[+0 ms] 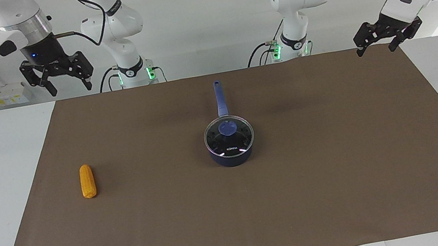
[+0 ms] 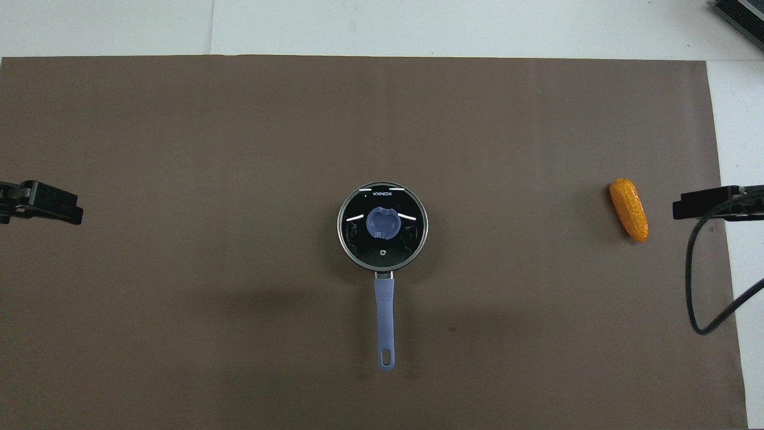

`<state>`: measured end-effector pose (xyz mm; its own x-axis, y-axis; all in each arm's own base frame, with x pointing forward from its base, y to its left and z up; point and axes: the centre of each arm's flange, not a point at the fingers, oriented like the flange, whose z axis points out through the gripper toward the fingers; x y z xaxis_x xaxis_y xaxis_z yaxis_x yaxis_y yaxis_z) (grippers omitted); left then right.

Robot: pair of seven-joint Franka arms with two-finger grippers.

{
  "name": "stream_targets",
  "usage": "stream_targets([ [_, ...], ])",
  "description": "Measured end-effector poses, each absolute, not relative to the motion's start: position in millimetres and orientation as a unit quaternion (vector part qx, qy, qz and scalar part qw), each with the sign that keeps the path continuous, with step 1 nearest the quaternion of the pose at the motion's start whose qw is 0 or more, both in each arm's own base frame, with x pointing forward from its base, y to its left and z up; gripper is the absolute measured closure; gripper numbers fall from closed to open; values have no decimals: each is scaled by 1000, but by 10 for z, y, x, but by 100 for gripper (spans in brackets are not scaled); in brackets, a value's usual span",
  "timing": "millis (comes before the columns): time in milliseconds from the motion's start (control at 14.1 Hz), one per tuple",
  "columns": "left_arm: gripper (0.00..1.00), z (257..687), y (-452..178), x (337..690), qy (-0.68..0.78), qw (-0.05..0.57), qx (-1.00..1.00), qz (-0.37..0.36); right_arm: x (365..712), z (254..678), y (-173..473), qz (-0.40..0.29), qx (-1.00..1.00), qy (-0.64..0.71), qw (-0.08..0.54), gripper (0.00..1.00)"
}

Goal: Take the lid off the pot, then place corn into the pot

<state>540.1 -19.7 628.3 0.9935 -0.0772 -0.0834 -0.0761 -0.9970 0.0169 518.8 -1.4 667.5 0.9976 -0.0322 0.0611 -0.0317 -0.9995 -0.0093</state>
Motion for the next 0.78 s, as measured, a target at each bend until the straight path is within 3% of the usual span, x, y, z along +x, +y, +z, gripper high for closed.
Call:
stream_targets([
  [424, 0, 6259, -319, 5391, -49, 10, 998, -44, 5185, 6673, -24, -29, -999, 17, 4, 0],
  [778, 0, 6127, -808, 5362, -92, 8, 995, -48, 5181, 6434, -51, -2, -1000, 19, 4, 0],
])
